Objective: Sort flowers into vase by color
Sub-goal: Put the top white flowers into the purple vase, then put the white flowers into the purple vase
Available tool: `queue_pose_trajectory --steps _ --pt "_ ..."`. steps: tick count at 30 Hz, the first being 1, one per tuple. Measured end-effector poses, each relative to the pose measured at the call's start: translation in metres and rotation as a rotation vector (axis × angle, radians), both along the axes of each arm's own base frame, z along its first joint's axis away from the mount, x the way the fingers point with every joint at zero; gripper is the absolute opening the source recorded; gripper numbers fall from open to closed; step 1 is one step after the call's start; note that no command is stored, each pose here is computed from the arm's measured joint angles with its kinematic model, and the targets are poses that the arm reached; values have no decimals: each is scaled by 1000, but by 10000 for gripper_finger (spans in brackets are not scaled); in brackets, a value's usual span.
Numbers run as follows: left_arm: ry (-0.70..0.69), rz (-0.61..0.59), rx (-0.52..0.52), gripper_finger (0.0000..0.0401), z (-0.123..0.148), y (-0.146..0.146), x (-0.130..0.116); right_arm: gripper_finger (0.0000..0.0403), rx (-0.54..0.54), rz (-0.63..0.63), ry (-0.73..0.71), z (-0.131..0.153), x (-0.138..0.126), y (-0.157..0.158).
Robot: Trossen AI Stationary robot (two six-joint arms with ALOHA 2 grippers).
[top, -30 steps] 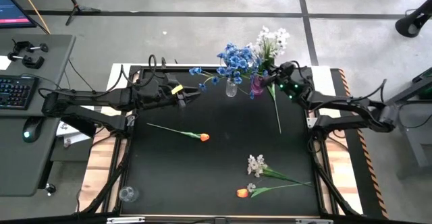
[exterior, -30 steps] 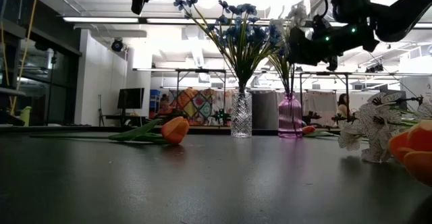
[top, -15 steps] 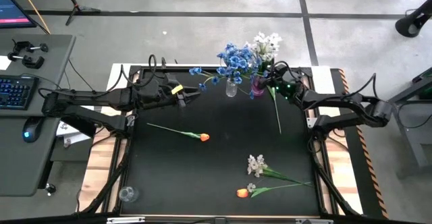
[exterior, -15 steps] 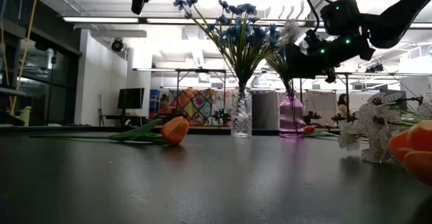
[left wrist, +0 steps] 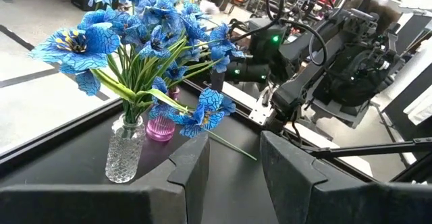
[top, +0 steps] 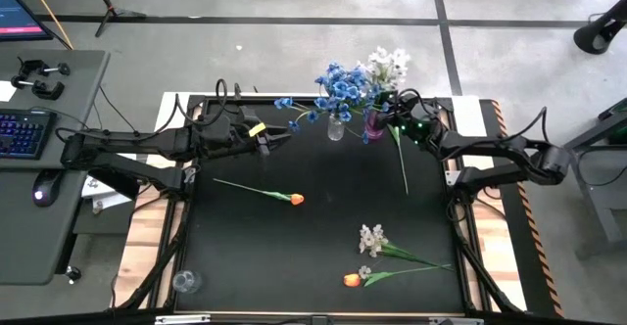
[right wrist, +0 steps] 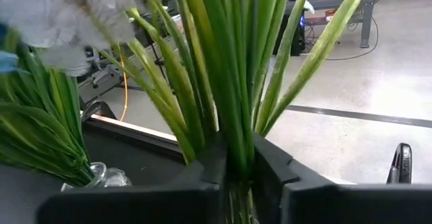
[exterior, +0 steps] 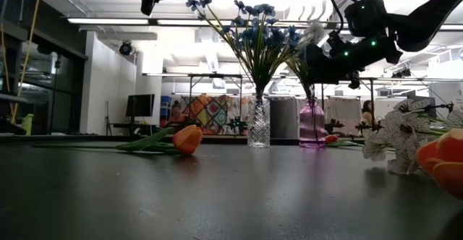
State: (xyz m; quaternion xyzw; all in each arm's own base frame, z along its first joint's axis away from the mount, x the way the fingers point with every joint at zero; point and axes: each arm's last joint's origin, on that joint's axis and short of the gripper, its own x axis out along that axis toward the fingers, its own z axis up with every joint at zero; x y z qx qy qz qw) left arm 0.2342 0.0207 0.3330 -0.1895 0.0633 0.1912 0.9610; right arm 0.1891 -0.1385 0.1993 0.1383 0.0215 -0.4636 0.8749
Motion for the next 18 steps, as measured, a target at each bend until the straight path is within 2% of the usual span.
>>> queue_pose_trajectory --steps 10,14,18 --pt "3 -2 8 119 0 0 0 195 0 6 -40 20 -15 11" --pt "6 -3 15 119 0 0 0 230 -1 84 -28 29 -25 19" --pt "6 -3 16 119 0 0 0 239 33 130 11 34 -39 31"
